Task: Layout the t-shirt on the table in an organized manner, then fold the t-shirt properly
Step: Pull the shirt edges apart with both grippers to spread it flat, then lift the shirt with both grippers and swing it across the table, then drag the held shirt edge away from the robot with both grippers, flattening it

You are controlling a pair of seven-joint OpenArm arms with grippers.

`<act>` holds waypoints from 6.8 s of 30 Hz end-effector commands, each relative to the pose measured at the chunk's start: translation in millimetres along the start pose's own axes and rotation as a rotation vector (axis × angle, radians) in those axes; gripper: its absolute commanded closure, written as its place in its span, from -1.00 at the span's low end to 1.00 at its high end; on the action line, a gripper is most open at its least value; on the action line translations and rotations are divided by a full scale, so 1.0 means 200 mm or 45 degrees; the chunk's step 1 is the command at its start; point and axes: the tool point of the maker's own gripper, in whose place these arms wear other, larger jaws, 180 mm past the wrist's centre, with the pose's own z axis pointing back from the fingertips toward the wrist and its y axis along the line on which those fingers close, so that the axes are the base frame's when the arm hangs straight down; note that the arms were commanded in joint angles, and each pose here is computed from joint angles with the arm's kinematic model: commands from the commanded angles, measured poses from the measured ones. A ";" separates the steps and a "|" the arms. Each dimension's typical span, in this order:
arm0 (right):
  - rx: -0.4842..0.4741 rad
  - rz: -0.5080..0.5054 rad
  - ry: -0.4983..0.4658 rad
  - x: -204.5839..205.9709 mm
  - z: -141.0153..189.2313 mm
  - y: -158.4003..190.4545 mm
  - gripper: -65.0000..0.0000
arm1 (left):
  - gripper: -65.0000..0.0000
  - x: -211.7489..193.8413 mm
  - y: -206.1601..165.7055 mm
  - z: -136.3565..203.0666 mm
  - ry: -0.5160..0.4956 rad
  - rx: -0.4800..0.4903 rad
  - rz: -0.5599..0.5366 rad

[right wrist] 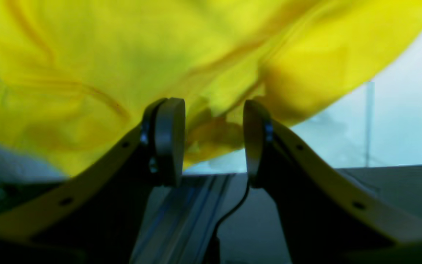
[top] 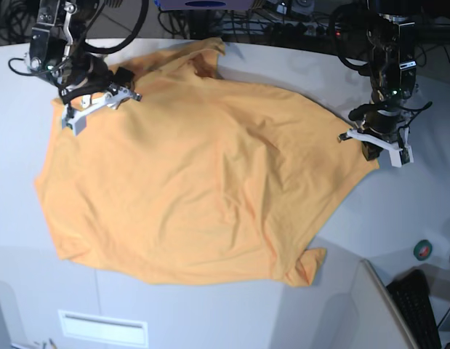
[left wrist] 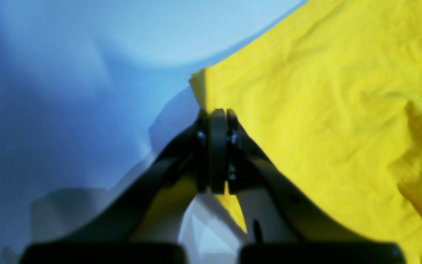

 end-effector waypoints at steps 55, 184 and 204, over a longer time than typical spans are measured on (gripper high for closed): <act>-0.100 0.092 -0.712 2.09 0.73 -0.18 1.00 | 1.00 1.68 -1.33 -0.22 -0.485 -0.549 -0.128; -0.193 0.245 0.071 0.31 0.13 -0.77 1.00 | 1.00 -0.25 -0.55 0.11 0.134 -0.270 -0.351; -0.239 0.333 0.030 0.20 0.25 -0.78 1.00 | 1.00 -0.35 -0.52 0.29 0.168 -0.286 -0.349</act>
